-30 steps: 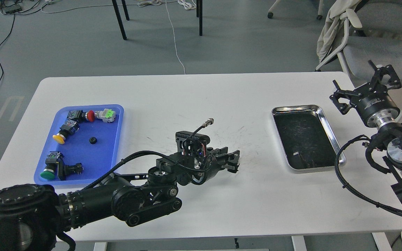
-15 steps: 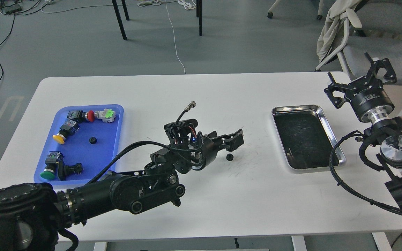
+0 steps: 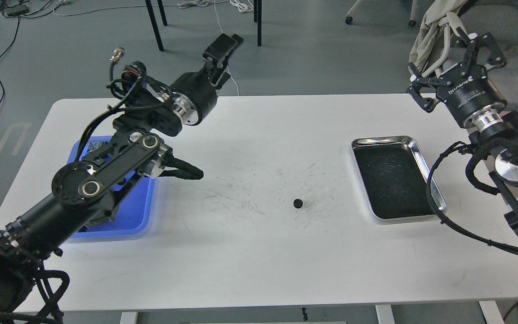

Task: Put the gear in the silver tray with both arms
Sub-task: 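Open the left gripper to set the gear down, withdraw left arm, then reach the right gripper to the black gear and grasp it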

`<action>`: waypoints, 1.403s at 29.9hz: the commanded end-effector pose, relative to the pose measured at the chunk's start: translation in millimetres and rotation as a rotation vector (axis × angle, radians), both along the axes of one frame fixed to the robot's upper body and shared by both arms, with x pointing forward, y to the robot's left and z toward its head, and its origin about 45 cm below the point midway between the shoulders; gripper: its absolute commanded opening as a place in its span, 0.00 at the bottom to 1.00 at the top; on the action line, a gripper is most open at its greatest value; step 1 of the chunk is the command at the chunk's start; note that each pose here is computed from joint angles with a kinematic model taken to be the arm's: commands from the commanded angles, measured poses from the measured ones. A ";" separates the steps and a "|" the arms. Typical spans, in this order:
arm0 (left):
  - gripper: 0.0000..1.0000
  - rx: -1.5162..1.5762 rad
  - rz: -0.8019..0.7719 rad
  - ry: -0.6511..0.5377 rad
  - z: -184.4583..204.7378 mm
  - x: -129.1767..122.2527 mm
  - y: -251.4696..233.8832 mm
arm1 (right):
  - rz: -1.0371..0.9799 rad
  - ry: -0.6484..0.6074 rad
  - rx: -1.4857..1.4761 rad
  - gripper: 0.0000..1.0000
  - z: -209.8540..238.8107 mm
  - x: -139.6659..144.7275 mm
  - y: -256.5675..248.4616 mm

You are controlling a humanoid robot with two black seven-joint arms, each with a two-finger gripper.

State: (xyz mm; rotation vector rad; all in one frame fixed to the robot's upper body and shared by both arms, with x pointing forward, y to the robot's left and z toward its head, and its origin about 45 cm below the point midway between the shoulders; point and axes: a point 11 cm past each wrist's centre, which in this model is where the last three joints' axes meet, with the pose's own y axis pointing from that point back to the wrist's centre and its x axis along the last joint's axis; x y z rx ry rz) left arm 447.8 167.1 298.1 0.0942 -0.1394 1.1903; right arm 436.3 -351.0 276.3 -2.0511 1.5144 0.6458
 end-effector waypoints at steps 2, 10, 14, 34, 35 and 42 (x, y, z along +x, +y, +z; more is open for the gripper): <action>0.98 -0.192 0.141 0.043 -11.8 7.6 66.8 | 0.048 -0.019 -0.103 1.00 18.9 4.0 3.6; 0.98 -0.402 0.328 0.152 -56.6 6.0 128.0 | 0.294 -0.031 -0.575 1.00 66.0 26.6 57.2; 0.98 -0.485 0.355 0.161 -59.4 5.7 136.7 | 0.440 -0.006 -0.823 1.00 69.1 24.2 88.4; 0.98 -0.472 0.394 0.130 -74.0 -9.1 163.2 | 1.159 -0.014 -1.779 0.99 -31.3 -39.0 241.7; 0.98 -0.473 0.397 0.125 -73.2 -9.0 163.8 | 1.203 -0.016 -1.805 0.99 -38.4 -44.3 247.6; 0.98 -0.499 0.412 0.082 -64.2 -7.2 169.6 | 1.367 0.011 -1.912 0.99 -67.1 -58.5 257.7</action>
